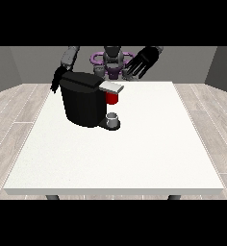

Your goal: Insert the coffee pod into the coffee machine and close the lid

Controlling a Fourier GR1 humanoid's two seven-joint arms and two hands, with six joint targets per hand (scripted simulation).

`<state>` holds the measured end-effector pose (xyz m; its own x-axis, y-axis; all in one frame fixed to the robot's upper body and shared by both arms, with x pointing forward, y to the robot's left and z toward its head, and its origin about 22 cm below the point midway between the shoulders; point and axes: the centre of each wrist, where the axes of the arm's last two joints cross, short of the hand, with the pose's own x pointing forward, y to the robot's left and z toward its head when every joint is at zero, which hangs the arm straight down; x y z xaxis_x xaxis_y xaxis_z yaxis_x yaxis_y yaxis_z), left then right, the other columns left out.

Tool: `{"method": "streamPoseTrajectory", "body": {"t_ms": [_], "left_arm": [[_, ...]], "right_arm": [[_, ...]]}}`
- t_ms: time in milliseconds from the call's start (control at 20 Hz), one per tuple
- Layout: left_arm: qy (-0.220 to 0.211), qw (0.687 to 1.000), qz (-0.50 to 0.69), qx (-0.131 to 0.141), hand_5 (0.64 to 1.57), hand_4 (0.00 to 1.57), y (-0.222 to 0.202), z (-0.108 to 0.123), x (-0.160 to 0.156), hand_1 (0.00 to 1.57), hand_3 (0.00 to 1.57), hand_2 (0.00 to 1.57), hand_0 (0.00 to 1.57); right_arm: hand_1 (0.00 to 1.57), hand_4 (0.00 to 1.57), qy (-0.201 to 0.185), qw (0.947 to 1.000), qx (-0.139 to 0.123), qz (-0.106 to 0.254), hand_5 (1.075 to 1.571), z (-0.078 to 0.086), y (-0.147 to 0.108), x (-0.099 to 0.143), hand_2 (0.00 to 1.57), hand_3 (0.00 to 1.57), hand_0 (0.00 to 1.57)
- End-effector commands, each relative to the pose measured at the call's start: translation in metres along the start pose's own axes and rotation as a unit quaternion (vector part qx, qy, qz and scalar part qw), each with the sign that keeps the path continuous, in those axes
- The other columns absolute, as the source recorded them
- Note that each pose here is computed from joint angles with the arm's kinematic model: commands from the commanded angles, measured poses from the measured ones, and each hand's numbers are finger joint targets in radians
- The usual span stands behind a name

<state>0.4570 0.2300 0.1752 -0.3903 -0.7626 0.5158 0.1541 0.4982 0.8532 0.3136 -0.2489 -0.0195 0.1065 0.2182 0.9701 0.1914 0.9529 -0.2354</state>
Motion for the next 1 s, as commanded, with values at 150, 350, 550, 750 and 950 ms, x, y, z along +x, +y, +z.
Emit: {"method": "streamPoseTrajectory", "body": {"t_ms": [150,350,550,750,950], "left_arm": [[0.029,0.938,0.341,0.051,1.571,0.41,-0.114,0.04,-0.052,0.0,0.0,0.0,0.0],[0.081,0.908,0.411,0.011,1.571,0.39,-0.192,0.081,-0.067,0.0,0.0,0.0,0.0],[0.108,0.9,0.423,-0.015,1.571,0.37,-0.22,0.111,-0.077,0.0,0.0,0.0,0.0],[0.143,0.885,0.442,-0.024,1.571,0.39,-0.229,0.135,-0.092,0.0,0.0,0.0,0.0],[0.146,0.88,0.453,0.009,1.571,0.39,-0.225,0.127,-0.083,0.0,0.0,0.0,0.0]], "right_arm": [[0.0,0.0,0.058,0.9979,-0.029,0.005,1.571,0.035,-0.021,-0.051,0.0,0.0,0.0],[0.0,0.0,0.097,0.9947,-0.034,-0.002,1.571,0.045,-0.034,-0.061,0.0,0.0,0.0],[0.0,0.0,0.038,0.9988,0.001,-0.033,1.571,0.045,-0.033,-0.051,0.0,0.0,0.0],[0.0,0.0,0.011,0.997,0.07,-0.032,1.571,0.023,-0.027,-0.007,0.0,0.0,0.0],[0.0,0.15,-0.043,0.9943,0.098,-0.001,1.571,0.007,-0.013,0.033,0.0,0.0,0.0]]}}
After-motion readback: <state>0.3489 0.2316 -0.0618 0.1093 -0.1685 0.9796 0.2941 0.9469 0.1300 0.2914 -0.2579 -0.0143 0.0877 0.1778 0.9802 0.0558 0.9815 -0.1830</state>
